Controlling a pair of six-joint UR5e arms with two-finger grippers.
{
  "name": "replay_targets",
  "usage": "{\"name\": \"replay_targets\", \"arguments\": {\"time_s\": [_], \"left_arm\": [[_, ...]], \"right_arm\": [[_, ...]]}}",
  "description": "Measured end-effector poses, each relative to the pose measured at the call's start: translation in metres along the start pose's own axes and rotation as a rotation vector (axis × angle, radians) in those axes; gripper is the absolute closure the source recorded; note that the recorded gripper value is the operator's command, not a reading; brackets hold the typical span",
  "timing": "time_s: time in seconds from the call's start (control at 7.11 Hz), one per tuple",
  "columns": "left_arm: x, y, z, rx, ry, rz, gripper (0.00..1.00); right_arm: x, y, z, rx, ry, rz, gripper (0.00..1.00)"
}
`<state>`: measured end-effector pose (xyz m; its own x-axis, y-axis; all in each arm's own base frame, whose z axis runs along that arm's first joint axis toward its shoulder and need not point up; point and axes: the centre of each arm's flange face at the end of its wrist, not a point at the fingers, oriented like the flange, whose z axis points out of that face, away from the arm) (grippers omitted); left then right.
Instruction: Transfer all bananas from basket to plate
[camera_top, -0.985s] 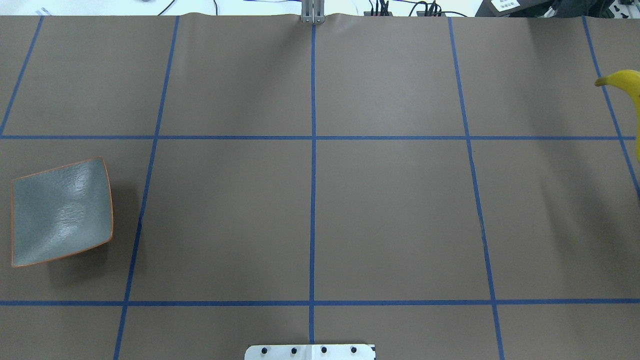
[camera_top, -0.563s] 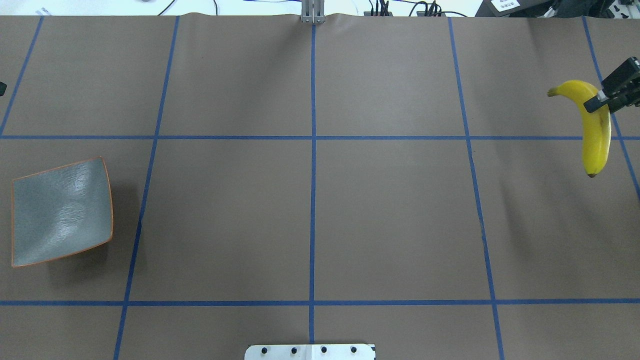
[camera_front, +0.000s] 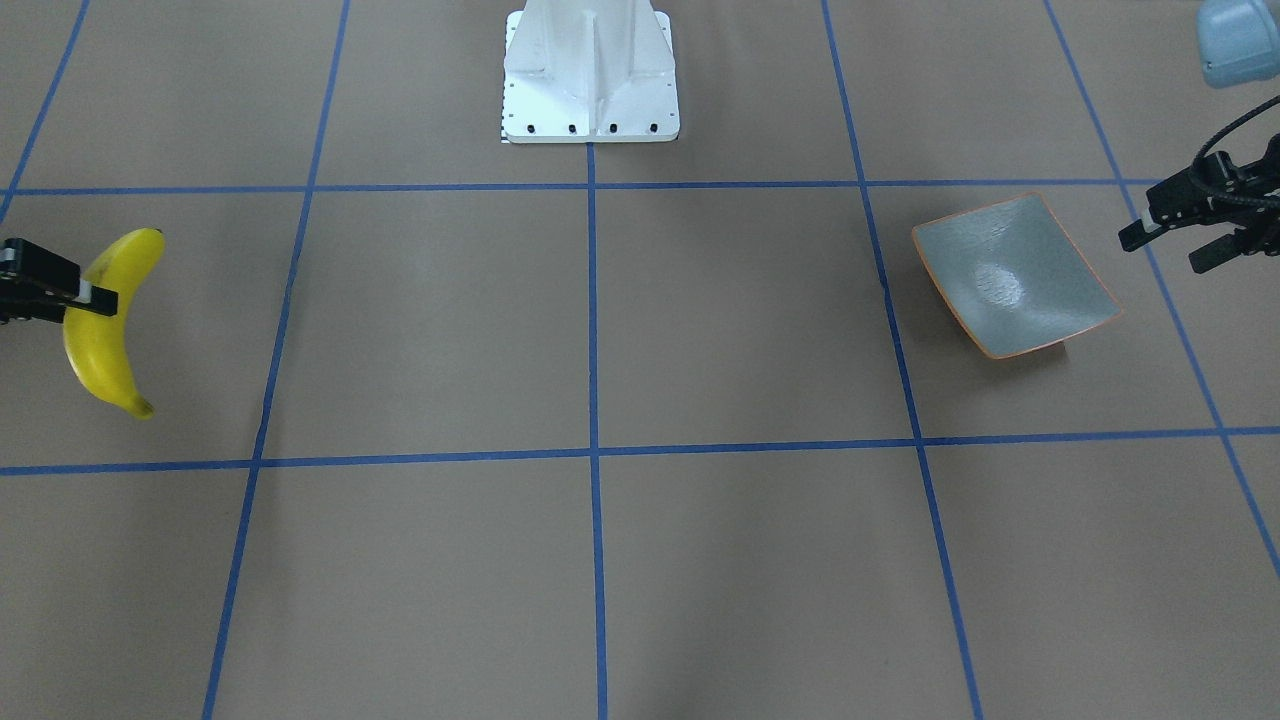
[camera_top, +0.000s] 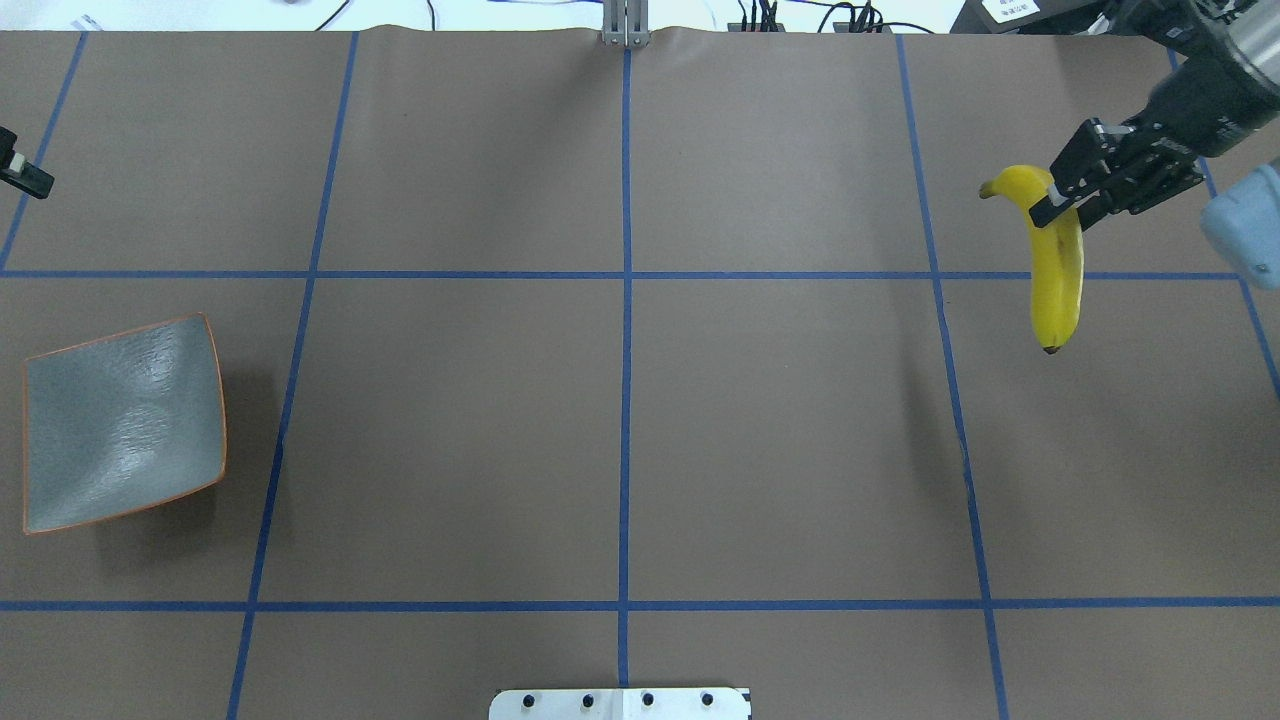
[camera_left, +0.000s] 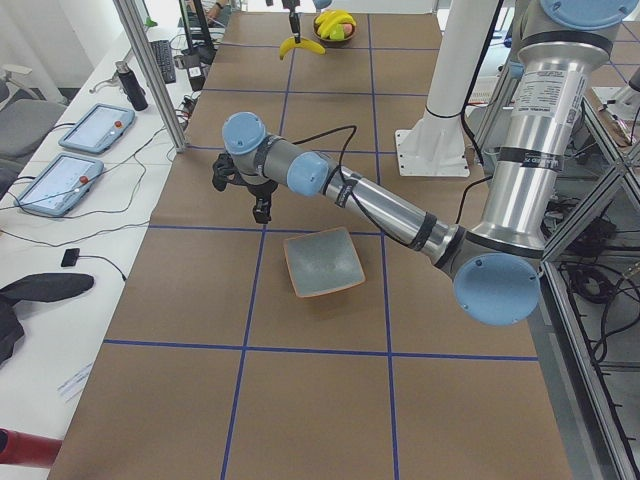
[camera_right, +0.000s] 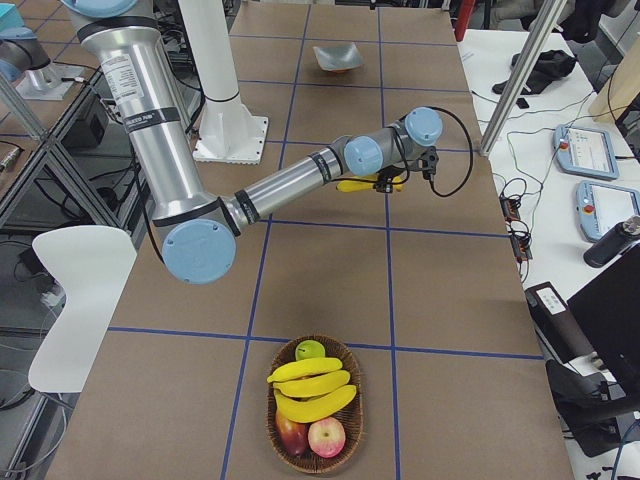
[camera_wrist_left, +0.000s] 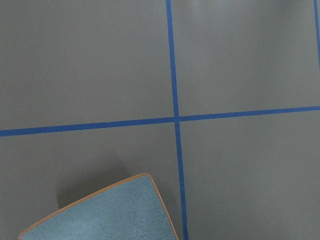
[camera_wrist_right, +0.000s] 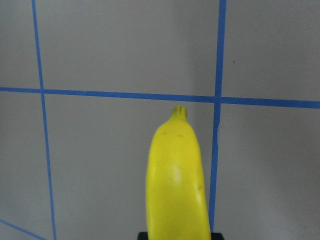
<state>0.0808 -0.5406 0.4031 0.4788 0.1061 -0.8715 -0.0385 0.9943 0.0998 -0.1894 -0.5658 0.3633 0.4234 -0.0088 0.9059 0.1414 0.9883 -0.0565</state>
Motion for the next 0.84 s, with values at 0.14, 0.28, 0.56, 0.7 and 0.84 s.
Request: {"name": "replay_targets", "arguments": {"time_s": [0.14,0.28,0.56,0.7,0.84], "left_arm": [[0.011,-0.007,0.005,0.004,-0.021,0.0,0.0],[0.034,-0.016,0.01,0.006,-0.023,-0.025,0.0],[0.084,-0.025,0.021,0.022,0.011,-0.065,0.0],[0.108,-0.023,0.029,0.037,0.048,-0.068,0.0],[0.137,-0.02,0.041,0.044,0.094,-0.067,0.0]], "right_arm": [[-0.028,-0.001,0.016,0.021,0.023,0.008,1.0],[-0.055,0.001,0.036,0.051,0.031,0.016,1.0],[-0.112,0.014,0.077,0.1,-0.007,0.054,1.0],[-0.146,0.02,0.09,0.107,-0.035,0.079,1.0],[-0.174,0.026,0.096,0.106,-0.067,0.099,1.0]]}}
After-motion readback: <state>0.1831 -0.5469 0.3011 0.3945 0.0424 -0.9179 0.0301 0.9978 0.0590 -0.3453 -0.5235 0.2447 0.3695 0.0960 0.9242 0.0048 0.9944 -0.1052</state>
